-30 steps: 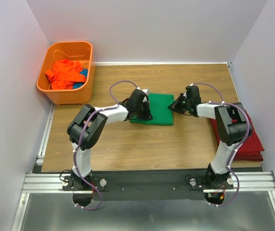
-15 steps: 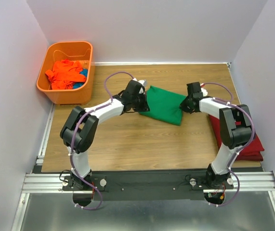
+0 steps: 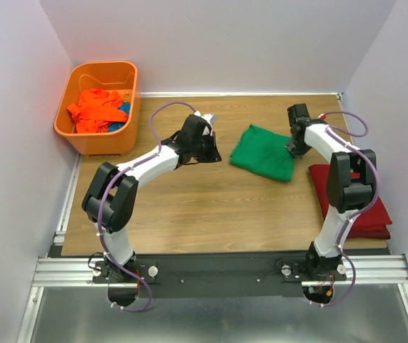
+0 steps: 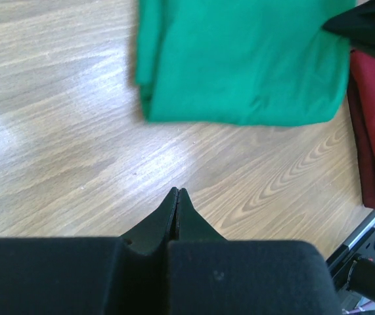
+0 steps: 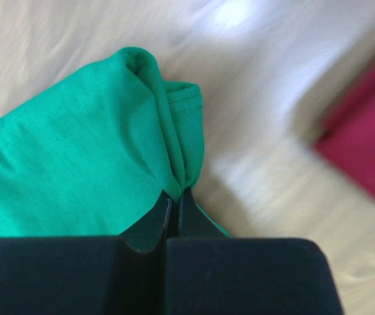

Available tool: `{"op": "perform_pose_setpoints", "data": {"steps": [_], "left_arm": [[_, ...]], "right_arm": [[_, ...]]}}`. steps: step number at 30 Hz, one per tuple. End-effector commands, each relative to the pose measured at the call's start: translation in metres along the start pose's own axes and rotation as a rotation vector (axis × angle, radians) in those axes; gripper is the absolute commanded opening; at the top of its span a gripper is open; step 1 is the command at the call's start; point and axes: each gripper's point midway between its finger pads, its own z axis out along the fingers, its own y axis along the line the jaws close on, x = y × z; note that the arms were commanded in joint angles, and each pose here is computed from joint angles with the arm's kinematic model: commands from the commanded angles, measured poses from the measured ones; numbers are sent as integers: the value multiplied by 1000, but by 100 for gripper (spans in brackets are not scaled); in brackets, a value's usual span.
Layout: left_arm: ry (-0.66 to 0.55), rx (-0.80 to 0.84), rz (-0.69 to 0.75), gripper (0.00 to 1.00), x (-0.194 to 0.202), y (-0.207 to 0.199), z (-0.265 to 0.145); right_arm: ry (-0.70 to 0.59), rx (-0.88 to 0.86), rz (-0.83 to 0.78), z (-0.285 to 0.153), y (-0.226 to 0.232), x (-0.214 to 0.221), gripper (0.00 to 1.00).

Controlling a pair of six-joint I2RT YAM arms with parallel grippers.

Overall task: Fold and stack the t-shirts
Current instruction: Neatly place the folded tshirt to the corner

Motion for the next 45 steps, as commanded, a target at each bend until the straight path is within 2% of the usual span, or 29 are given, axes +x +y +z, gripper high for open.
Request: {"op": "perform_pose_setpoints", "data": {"steps": [1,4,8,20,32,45], "left_arm": [[-7,42,22,0,-2,-9,-14],[3,58,18,0,0,-11,-13],[2,67,19,0,-1,-14,-13],[16,66,22,0,-1,-16,-16],[16,64,18,0,-2,-17,-18],[20,57,7,0,1,-16,-17]], "right_arm": [[-68,239,55,-4,-52,-33,0],[-72,298,83,-15,-63,-49,1],[-92,401,203,-24,-96,-75,1],[-132,495,370,-51,-141,-139,1],[-171,464,423,-85,-160,-161,0],[-199,410,404,-113,-164,-169,1]]}}
